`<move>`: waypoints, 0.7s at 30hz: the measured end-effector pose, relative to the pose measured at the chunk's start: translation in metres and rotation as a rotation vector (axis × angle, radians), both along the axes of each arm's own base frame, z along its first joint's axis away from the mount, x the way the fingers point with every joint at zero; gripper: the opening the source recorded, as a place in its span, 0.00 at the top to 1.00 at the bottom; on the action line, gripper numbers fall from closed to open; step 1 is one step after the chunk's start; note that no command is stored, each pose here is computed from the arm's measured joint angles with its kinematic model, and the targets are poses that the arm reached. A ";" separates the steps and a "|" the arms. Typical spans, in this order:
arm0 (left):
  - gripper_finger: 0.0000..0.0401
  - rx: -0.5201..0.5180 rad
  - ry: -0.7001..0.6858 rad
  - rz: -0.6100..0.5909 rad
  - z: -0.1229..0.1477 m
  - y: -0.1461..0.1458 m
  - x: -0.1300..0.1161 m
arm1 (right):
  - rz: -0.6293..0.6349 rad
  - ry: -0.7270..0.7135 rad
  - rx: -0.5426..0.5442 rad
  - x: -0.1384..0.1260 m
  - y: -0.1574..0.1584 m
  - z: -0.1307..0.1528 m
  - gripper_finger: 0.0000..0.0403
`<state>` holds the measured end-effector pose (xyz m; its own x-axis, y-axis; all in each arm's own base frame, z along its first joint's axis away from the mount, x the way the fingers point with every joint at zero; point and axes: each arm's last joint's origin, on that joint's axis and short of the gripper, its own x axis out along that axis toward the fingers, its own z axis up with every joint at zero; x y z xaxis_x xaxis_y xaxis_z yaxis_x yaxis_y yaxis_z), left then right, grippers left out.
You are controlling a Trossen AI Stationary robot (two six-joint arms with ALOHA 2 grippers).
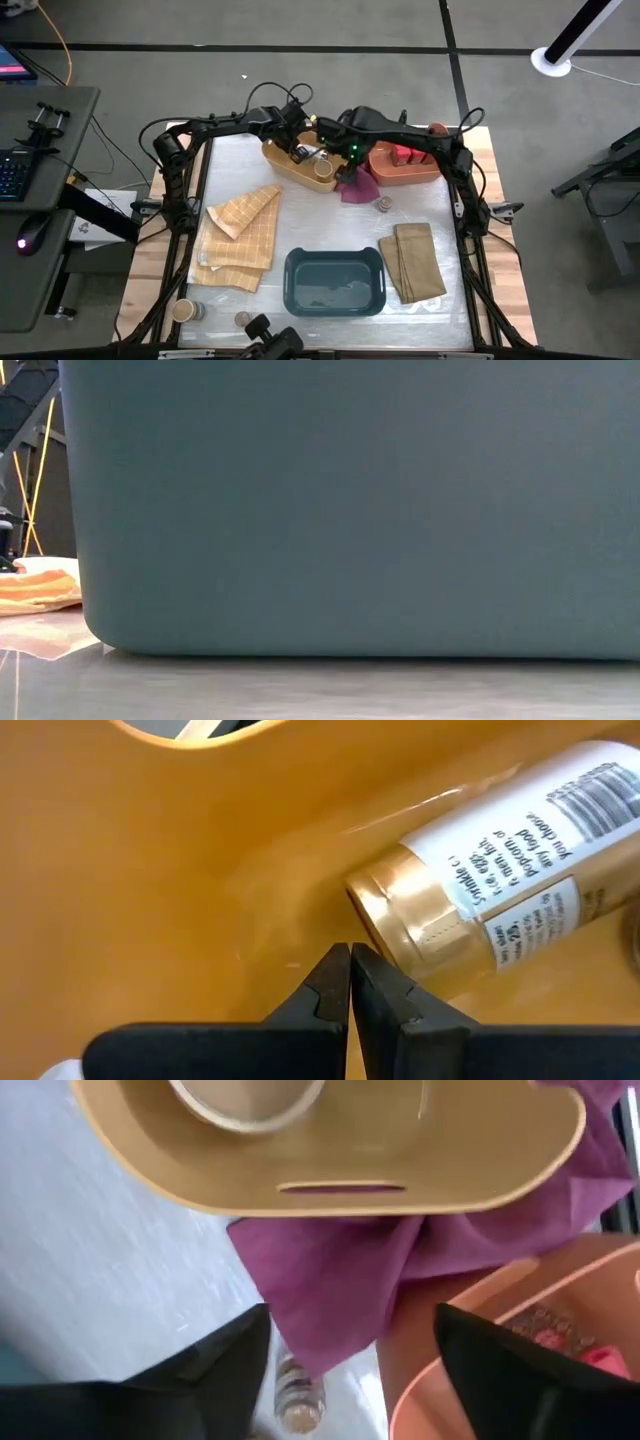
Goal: Sort spices by type
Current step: Put the right brown seasoning bottle into the yellow bin
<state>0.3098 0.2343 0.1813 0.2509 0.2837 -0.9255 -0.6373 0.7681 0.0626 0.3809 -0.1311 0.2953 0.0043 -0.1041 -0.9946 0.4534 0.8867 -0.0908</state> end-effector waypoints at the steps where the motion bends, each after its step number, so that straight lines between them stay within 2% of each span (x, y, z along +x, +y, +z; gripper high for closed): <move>1: 1.00 -0.002 -0.004 -0.002 0.001 0.000 0.000 | 0.016 -0.006 -0.004 0.001 0.001 -0.001 0.36; 4: 1.00 -0.013 -0.011 -0.007 0.001 0.002 -0.002 | 0.045 0.006 -0.025 0.003 0.001 -0.010 0.58; 8: 1.00 -0.029 -0.014 -0.019 0.001 0.002 -0.004 | 0.040 0.080 -0.024 -0.001 -0.001 -0.032 0.93; 9: 1.00 -0.029 -0.011 -0.025 0.001 0.002 -0.004 | 0.039 0.089 -0.015 -0.002 -0.001 -0.035 0.96; 13: 1.00 -0.029 -0.010 -0.028 0.001 0.002 -0.004 | 0.039 0.070 -0.020 0.001 -0.002 -0.046 0.93; 17: 1.00 -0.022 0.001 -0.060 0.001 0.002 -0.004 | 0.047 0.049 -0.027 0.003 -0.002 -0.056 0.99; 21: 1.00 -0.031 -0.006 -0.093 0.001 0.002 -0.003 | 0.055 0.027 -0.024 0.005 -0.004 -0.060 0.98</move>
<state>0.3063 0.2358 0.1825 0.2805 0.2300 -0.9319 -0.5634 0.8255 0.0342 0.3861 -0.1349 0.2348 -0.0157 -0.1278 -0.9917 0.4012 0.9076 -0.1234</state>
